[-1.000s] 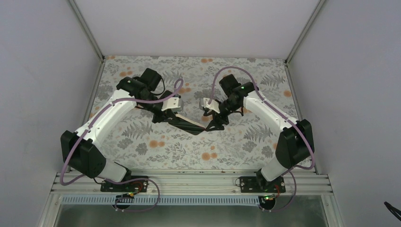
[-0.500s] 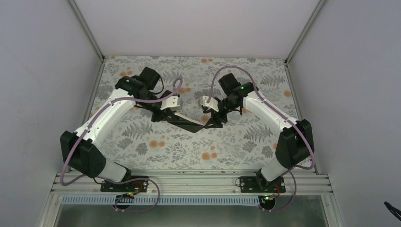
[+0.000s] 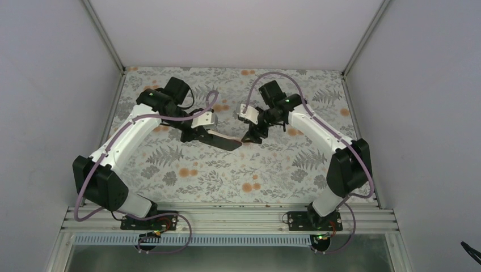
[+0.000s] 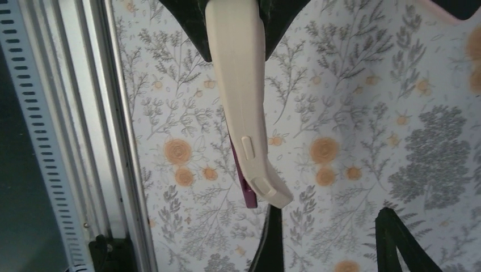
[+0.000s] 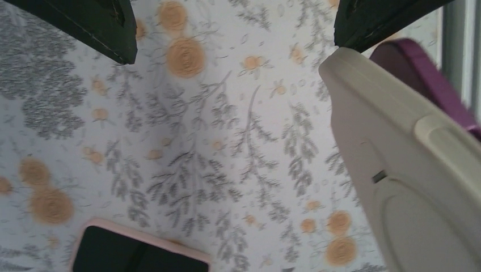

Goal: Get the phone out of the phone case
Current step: Remove the phone case from the phone.

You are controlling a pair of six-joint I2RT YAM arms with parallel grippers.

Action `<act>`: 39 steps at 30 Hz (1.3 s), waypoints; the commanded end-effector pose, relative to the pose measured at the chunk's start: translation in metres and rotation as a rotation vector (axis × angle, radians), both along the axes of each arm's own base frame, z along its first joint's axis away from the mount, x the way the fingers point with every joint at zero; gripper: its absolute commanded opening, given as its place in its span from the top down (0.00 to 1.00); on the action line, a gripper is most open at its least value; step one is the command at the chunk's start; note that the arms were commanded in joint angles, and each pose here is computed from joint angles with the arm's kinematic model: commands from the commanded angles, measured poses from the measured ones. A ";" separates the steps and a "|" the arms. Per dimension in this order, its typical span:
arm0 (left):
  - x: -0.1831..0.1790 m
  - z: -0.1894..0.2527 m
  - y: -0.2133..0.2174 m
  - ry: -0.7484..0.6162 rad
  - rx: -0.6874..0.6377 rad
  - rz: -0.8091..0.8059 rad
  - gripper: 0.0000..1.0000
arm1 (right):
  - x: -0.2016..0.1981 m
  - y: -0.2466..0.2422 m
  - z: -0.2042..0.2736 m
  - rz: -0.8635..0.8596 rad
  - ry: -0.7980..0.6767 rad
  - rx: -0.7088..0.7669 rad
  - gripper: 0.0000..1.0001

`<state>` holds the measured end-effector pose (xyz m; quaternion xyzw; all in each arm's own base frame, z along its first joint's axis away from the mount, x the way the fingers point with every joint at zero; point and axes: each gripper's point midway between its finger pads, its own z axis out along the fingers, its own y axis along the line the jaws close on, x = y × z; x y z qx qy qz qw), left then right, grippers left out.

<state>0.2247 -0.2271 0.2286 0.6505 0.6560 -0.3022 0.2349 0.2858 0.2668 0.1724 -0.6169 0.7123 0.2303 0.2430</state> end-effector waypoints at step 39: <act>0.185 0.188 0.046 -0.982 -0.512 0.798 0.98 | -0.114 0.126 0.137 0.629 0.477 0.643 0.39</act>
